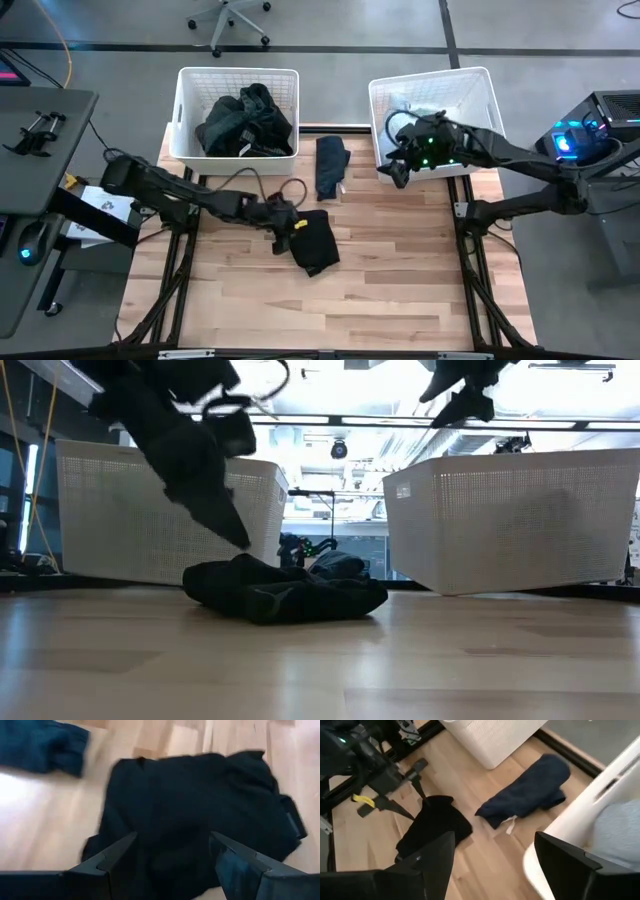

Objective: Sort clothes
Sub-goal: Put the black shirt into the left white laundry organizer

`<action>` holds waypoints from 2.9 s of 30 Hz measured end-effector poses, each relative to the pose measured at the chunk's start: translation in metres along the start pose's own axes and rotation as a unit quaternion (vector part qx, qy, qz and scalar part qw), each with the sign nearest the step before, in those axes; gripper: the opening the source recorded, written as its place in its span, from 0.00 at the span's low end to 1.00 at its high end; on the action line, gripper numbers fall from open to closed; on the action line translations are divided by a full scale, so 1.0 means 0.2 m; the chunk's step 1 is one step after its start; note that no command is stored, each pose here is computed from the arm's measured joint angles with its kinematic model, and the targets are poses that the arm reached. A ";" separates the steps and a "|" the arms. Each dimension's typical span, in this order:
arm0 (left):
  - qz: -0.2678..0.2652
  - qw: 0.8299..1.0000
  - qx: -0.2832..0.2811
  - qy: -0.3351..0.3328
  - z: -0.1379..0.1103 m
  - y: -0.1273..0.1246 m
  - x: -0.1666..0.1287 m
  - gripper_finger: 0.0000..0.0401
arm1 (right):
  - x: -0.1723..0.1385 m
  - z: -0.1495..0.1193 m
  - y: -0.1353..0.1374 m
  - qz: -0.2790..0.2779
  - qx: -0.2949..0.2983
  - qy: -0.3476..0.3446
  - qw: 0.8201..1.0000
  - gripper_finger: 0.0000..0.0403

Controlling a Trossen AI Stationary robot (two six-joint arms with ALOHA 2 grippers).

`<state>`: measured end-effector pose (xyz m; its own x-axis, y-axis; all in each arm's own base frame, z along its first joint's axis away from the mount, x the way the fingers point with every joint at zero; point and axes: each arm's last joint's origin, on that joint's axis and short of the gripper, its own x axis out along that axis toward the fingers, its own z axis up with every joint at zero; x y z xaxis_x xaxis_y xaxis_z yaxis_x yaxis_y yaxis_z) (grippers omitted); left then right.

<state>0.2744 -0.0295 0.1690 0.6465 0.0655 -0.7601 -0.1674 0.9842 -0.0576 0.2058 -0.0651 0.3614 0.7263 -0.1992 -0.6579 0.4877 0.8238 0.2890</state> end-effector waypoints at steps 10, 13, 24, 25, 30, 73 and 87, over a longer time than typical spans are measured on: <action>0.010 0.998 0.011 0.061 -0.07 -0.03 0.27 0.55 | 0.06 -0.03 0.08 0.042 0.014 -0.023 0.999 0.65; 0.016 0.996 0.019 0.085 -0.11 -0.04 0.32 0.47 | 0.05 -0.02 0.12 0.065 0.006 -0.050 0.997 0.65; -0.016 0.991 -0.082 0.109 -0.12 -0.07 0.24 0.05 | 0.04 0.00 0.18 0.058 -0.033 -0.095 0.993 0.65; -0.020 0.990 -0.094 0.104 -0.10 -0.07 0.21 0.04 | 0.04 0.00 0.18 0.057 -0.037 -0.096 0.993 0.65; -0.015 0.990 -0.131 0.056 -0.02 -0.06 0.01 0.02 | 0.06 0.02 0.17 0.040 -0.064 -0.114 0.991 0.65; 0.357 0.888 -0.263 0.126 0.27 0.99 -1.08 0.01 | 0.20 0.08 0.16 0.031 -0.041 -0.137 0.989 0.65; 0.367 0.853 -0.322 0.186 0.08 1.16 -0.92 0.13 | 0.20 0.08 0.17 0.036 -0.017 -0.136 0.990 0.65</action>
<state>0.1282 0.1898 0.3068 -0.0686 0.4514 -0.8897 -0.8766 0.3985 0.2698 0.2588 -0.0543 0.3564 0.8639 -0.2714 -0.4243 0.4172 0.8575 0.3009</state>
